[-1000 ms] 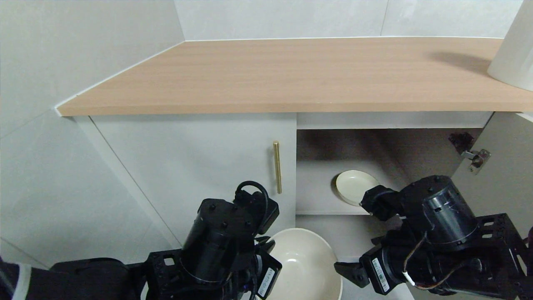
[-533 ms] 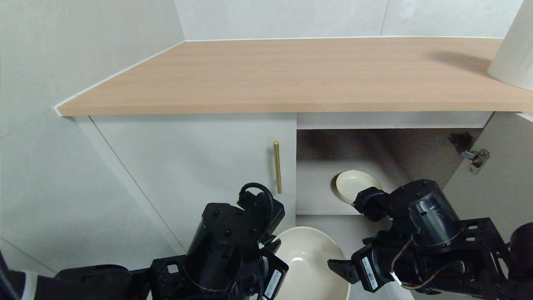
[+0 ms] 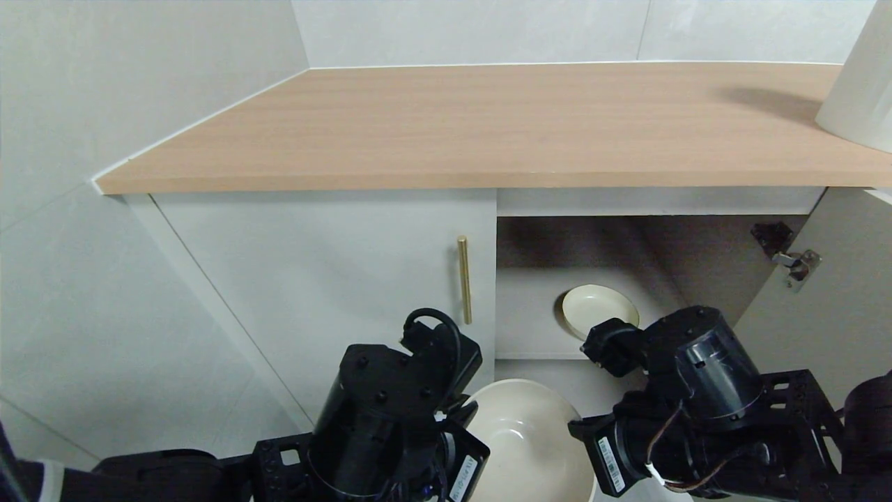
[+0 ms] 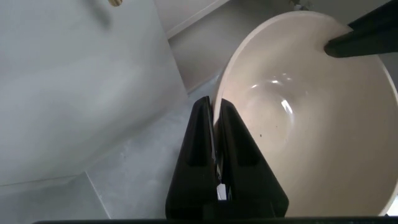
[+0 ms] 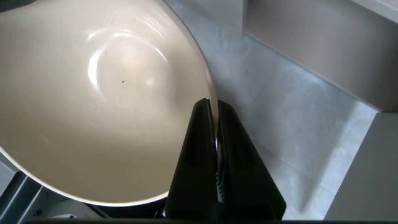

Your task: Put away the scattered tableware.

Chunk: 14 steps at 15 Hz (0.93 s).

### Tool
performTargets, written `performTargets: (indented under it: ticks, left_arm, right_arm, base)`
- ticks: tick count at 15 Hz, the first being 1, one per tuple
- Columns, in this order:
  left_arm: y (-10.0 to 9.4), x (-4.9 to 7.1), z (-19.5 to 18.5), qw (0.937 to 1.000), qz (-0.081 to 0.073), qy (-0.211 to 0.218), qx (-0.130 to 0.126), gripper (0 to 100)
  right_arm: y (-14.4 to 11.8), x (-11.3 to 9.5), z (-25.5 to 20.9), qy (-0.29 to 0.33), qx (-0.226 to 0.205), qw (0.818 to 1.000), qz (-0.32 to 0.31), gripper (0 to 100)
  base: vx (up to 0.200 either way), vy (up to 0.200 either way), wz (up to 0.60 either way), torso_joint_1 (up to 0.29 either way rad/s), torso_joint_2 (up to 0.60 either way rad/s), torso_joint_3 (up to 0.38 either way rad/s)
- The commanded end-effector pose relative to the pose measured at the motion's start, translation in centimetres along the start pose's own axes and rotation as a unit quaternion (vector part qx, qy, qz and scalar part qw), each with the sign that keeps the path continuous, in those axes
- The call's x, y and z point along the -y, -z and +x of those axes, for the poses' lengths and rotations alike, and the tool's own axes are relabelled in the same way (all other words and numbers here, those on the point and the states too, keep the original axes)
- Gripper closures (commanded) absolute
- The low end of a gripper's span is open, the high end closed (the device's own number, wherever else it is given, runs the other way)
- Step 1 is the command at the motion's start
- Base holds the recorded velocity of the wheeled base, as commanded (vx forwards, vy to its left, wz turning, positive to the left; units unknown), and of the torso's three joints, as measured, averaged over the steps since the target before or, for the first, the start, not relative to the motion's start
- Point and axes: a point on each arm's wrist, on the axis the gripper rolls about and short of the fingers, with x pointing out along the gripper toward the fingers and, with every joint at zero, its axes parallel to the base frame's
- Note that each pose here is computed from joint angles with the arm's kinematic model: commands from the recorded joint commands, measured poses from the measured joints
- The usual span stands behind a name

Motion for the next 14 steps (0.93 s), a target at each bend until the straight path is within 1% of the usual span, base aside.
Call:
performTargets:
  ticks: [1,4,5,8,11,12,14]
  left_arm:
    - [0.09,0.00,0.05,1.0000,0.001,-0.003,-0.002,100]
    - [0.20,-0.03,0.08,1.0000,0.002,-0.009,-0.004,100]
    - [0.18,-0.04,0.04,1.0000,0.002,-0.009,-0.003,0]
    - [-0.07,-0.07,-0.10,1.0000,-0.001,-0.008,0.005,0]
    - [0.01,-0.10,-0.02,0.9999,-0.004,-0.010,0.003,0]
    - [-0.10,-0.11,-0.01,0.9998,-0.011,-0.015,0.006,0]
    - [-0.36,-0.17,-0.08,0.9996,-0.018,-0.016,0.017,0]
  right_arm:
    - [0.06,0.04,0.07,0.002,-0.002,1.000,0.000,100]
    - [0.07,0.04,0.11,0.003,-0.003,1.000,-0.001,100]
    - [0.07,0.04,0.11,0.003,-0.003,1.000,-0.001,100]
    - [0.07,0.04,0.11,0.004,-0.003,1.000,-0.001,100]
    - [0.13,0.05,0.16,0.005,-0.004,1.000,-0.001,100]
    - [0.09,0.13,0.20,0.009,-0.003,1.000,0.000,100]
    - [-0.14,0.70,0.33,0.024,0.000,1.000,0.011,100]
  base:
    - [0.000,0.000,0.00,0.000,0.00,0.000]
    - [0.000,0.000,0.00,0.000,0.00,0.000]
    - [0.000,0.000,0.00,0.000,0.00,0.000]
    - [0.000,0.000,0.00,0.000,0.00,0.000]
    - [0.000,0.000,0.00,0.000,0.00,0.000]
    - [0.000,0.000,0.00,0.000,0.00,0.000]
    - [0.000,0.000,0.00,0.000,0.00,0.000]
